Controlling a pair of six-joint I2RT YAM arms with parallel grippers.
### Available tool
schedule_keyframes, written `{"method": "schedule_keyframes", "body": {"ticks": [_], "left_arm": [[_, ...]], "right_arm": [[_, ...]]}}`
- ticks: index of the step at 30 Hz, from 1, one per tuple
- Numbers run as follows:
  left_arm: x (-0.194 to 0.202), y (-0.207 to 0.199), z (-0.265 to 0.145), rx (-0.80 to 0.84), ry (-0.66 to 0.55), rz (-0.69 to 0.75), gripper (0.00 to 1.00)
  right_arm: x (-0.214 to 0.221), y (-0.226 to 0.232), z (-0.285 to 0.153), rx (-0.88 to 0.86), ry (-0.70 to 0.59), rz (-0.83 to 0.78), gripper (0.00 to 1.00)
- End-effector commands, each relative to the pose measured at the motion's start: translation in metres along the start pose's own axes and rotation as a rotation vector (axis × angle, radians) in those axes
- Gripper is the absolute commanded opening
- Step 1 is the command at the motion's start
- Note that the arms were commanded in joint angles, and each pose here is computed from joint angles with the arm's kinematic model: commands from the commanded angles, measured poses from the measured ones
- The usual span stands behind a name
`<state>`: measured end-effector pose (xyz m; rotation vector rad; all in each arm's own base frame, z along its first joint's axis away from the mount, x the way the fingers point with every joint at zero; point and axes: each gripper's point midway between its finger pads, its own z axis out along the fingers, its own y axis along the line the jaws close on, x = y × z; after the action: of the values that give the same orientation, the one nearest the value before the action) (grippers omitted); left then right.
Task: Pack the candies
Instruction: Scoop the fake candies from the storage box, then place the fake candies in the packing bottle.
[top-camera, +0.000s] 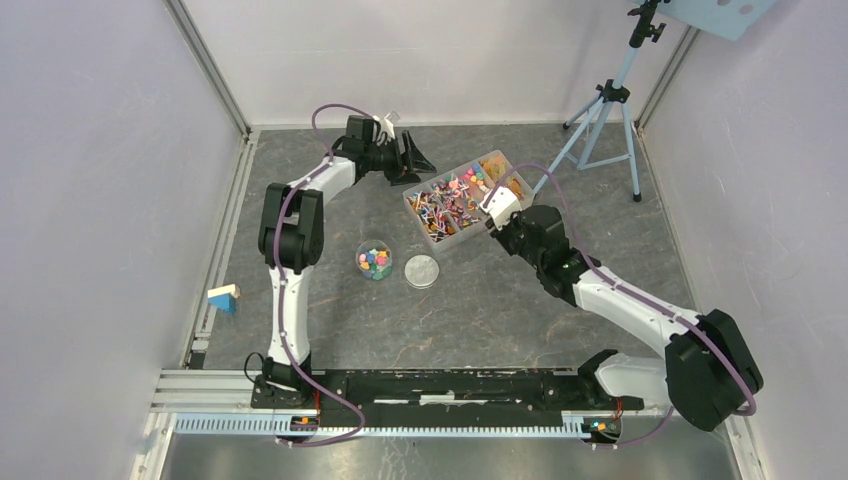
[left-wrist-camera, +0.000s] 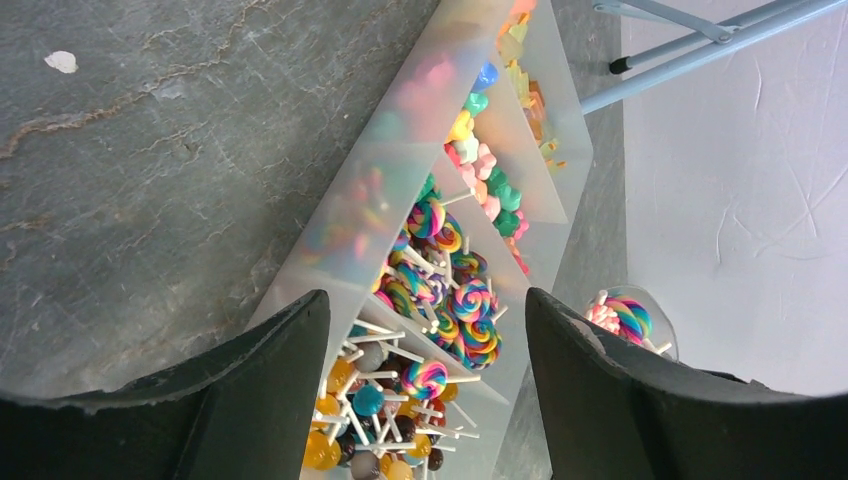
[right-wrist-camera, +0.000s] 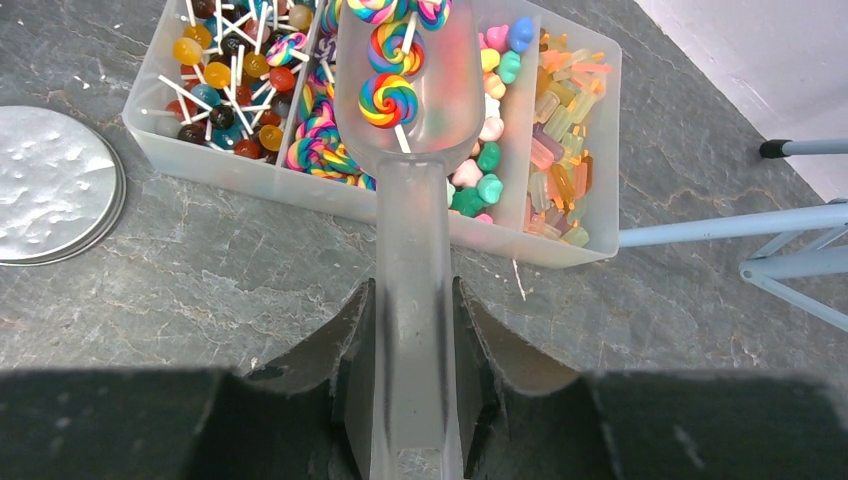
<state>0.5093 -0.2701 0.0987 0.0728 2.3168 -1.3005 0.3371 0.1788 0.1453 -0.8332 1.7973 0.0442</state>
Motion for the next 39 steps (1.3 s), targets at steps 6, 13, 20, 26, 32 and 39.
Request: {"method": "schedule_keyframes", "body": {"ticks": [6, 13, 20, 26, 32, 39], "left_arm": [[-0.035, -0.052, -0.048, -0.025, -0.1, 0.091, 1.0], [-0.041, -0.053, -0.082, -0.141, -0.159, 0.074, 1.0], [-0.056, -0.056, -0.159, -0.3, -0.312, -0.015, 1.0], [-0.031, -0.048, -0.225, -0.42, -0.384, -0.111, 1.0], [0.025, -0.035, -0.279, -0.609, -0.476, -0.131, 1.0], [0.081, -0.02, -0.314, -0.68, -0.589, -0.131, 1.0]], "right_arm": [[-0.027, -0.008, -0.019, 0.015, -0.098, 0.021, 0.0], [-0.037, -0.003, -0.028, -0.027, -0.121, 0.034, 0.0], [-0.054, 0.009, -0.037, -0.084, -0.166, 0.052, 0.0], [-0.072, 0.03, -0.042, -0.141, -0.187, 0.037, 0.0], [-0.094, 0.048, -0.049, -0.177, -0.216, 0.039, 0.0], [-0.108, 0.074, -0.052, -0.237, -0.22, 0.015, 0.0]]}}
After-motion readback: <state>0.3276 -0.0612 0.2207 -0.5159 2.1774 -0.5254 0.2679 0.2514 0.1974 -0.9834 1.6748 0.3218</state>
